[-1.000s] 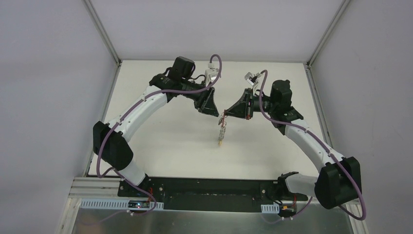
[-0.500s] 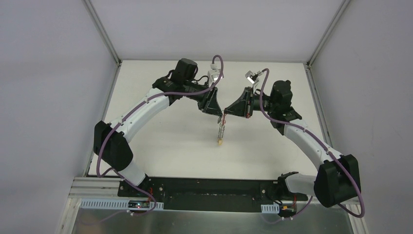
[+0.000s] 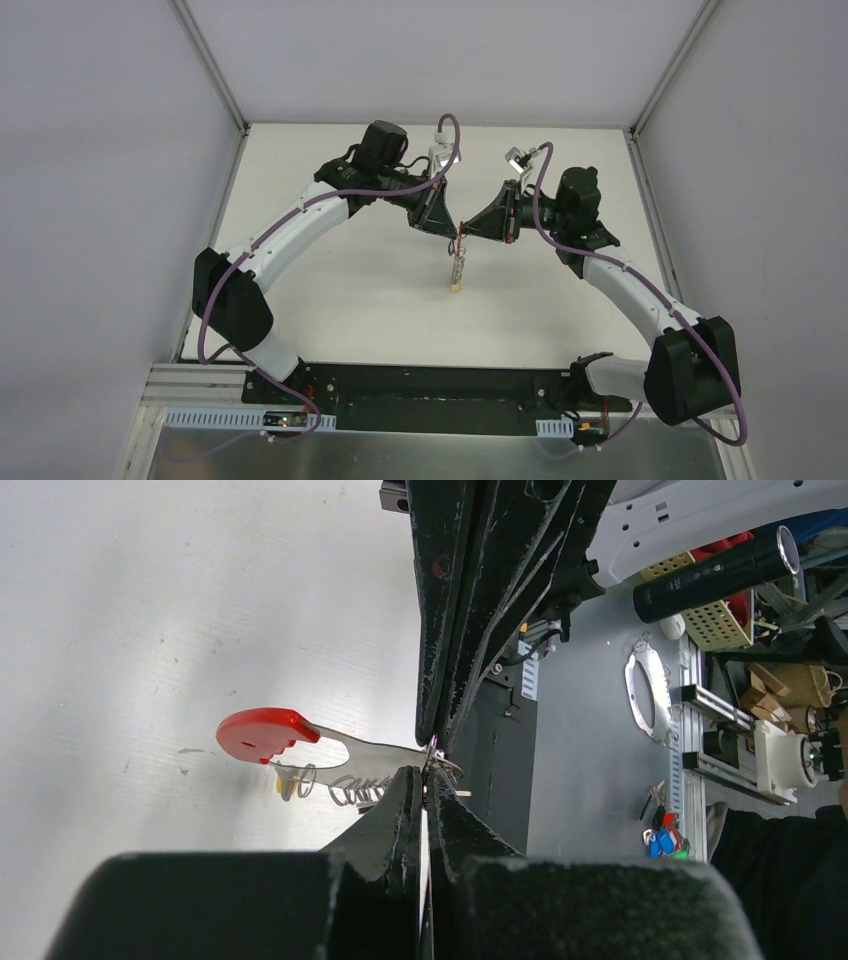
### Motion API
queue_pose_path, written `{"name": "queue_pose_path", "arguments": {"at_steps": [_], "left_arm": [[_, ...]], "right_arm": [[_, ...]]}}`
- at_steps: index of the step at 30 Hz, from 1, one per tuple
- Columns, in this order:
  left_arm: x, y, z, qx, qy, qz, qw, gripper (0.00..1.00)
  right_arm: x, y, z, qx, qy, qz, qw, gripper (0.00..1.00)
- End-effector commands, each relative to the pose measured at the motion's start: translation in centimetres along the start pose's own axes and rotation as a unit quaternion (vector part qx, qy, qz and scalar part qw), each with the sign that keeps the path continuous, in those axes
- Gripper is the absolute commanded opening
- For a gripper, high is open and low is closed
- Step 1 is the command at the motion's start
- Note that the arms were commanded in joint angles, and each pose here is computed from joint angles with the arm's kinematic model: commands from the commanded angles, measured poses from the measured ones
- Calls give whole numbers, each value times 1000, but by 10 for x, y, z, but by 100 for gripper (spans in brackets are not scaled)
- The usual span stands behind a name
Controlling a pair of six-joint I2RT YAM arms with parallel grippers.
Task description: Put the keys on the keyring
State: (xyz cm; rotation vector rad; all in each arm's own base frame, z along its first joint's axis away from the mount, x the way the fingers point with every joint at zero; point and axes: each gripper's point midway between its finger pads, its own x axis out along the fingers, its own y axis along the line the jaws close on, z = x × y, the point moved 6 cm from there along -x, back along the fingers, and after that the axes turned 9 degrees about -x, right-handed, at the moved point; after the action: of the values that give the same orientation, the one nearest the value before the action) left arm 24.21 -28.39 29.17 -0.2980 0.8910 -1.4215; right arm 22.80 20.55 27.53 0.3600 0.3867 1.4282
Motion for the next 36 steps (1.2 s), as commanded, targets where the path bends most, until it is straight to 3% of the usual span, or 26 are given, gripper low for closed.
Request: {"name": "queue_pose_path", "arguments": {"at_steps": [1, 10, 23, 36], "left_arm": [[-6, -20, 7, 22, -16, -23, 999, 0], [-18, -16, 9, -19, 1, 69, 997, 0], [-38, -25, 12, 29, -6, 125, 992, 0], [-49, -45, 0, 84, 52, 186, 977, 0]], "right_arm": [[0, 2, 7, -33, -12, 10, 999, 0], [-2, -10, 9, -36, 10, -49, 998, 0], [-4, -6, 28, -79, 44, -53, 995, 0], [-6, -1, 26, -93, 43, -58, 993, 15]]}}
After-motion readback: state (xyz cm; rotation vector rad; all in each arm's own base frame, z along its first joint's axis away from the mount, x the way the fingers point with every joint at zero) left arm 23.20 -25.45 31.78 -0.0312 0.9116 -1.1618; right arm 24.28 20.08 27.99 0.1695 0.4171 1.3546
